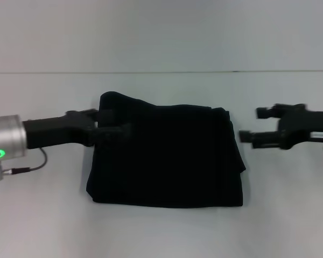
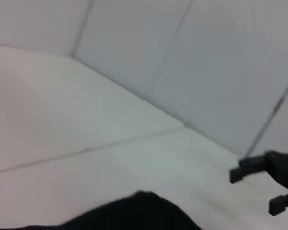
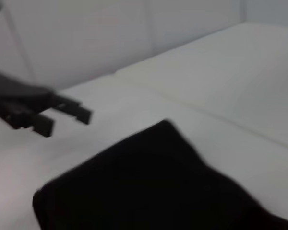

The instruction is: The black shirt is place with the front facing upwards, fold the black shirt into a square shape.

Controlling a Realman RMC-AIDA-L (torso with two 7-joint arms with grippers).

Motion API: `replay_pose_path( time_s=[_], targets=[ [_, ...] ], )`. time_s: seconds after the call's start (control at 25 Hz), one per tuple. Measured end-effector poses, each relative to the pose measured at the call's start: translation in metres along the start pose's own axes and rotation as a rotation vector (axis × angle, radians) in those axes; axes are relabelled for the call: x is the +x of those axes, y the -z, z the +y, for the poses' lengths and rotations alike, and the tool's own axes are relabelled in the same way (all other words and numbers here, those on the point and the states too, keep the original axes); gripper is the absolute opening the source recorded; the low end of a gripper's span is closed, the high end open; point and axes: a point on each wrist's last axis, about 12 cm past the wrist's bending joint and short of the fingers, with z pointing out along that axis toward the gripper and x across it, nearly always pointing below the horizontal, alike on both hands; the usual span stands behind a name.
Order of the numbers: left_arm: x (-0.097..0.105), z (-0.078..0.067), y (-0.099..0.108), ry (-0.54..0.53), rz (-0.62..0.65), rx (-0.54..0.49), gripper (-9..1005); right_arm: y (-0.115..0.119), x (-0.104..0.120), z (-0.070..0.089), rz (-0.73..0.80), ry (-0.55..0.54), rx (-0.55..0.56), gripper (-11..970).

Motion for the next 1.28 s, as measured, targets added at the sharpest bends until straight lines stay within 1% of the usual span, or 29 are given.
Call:
replay_pose_path(
  time_s=[0.04,0.12,0.2,0.32,0.48,0.64,0.88,1.2,1.28],
  targets=[
    [-0.001,-0.001,-0.005,-0.015,0.022,0.005,884,-0.005,-0.002,0.001,0.019,0.018,-0.006,914],
    [-0.003,-0.004,-0.015,-0.049,0.072,0.021,891,-0.014,-0.003,0.004,0.057,0.05,-0.019,914],
    [-0.004,-0.005,-0.021,-0.072,0.094,0.02,897,-0.018,-0.003,0.006,0.07,0.068,-0.023,914],
    [-0.007,-0.007,-0.025,-0.098,0.092,0.01,904,-0.02,-0.005,0.007,0.043,0.075,-0.027,914],
    [-0.008,-0.011,-0.031,-0.117,0.097,0.025,904,-0.024,0.0,0.009,0.01,0.079,-0.032,914],
    [-0.011,-0.012,-0.037,-0.134,0.106,0.015,904,-0.028,0.004,0.009,0.007,0.074,-0.027,914],
    [-0.02,-0.009,-0.037,-0.091,0.093,0.0,904,-0.026,0.005,0.011,-0.034,0.092,-0.033,914],
    [-0.022,-0.007,-0.033,-0.072,0.102,-0.004,904,-0.025,0.009,0.013,-0.045,0.104,-0.044,915],
    [-0.021,-0.008,-0.033,-0.087,0.105,0.002,904,-0.024,0.009,0.012,-0.05,0.1,-0.039,915]
  ],
)
